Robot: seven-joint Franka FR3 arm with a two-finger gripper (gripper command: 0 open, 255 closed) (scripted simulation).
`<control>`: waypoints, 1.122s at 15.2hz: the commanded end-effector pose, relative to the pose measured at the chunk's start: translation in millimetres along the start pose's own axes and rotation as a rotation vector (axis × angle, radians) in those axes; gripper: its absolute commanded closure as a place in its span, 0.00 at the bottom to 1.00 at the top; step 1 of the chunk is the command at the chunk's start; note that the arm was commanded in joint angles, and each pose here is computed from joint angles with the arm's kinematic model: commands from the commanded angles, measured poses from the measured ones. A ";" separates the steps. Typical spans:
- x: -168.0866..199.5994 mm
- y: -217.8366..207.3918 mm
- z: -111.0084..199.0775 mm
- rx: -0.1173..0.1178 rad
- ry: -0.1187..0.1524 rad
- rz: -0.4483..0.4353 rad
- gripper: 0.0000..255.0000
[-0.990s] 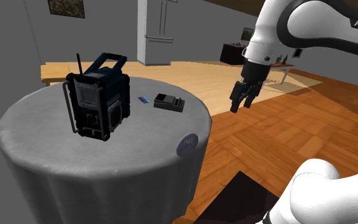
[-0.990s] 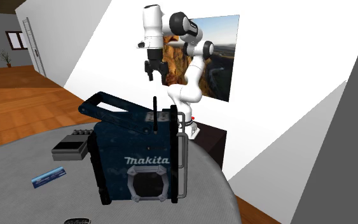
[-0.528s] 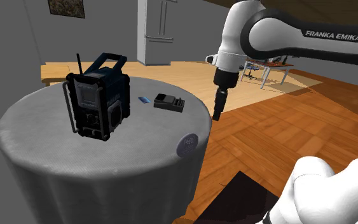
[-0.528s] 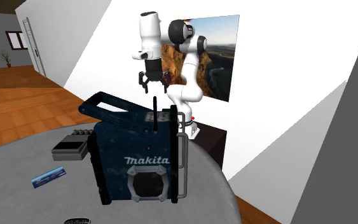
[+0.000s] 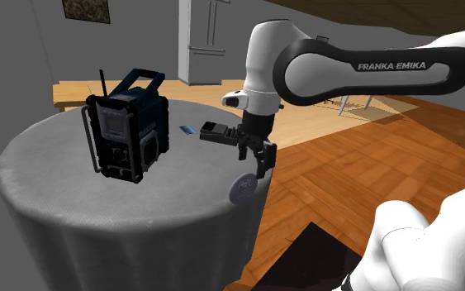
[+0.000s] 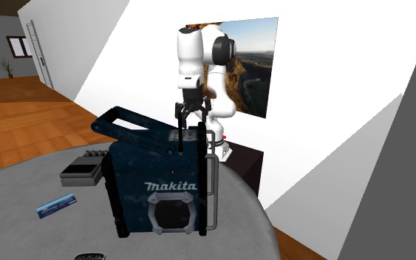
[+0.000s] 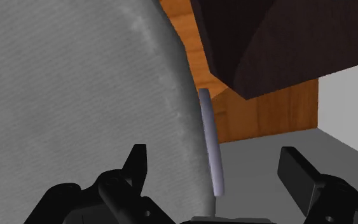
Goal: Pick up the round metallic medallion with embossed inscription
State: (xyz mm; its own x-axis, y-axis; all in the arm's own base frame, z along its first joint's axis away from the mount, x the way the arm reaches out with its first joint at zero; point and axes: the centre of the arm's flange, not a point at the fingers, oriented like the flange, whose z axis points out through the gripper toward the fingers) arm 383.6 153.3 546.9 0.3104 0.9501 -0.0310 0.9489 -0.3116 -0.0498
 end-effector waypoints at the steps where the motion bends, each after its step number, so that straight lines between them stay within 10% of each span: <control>1: 18.6 -8.3 9.4 -0.001 -0.010 -0.169 0.00; 10: 19.9 -6.4 49.3 -0.001 -0.010 -0.169 0.00; 11: 19.9 -6.0 48.6 -0.001 -0.010 -0.168 1.00; 17: 19.7 -6.2 48.5 -0.001 -0.010 -0.169 1.00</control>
State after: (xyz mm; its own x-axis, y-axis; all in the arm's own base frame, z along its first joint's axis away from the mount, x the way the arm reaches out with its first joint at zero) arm 381.1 173.3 498.2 0.1463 0.9887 -0.0317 0.9876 -0.1478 -0.0536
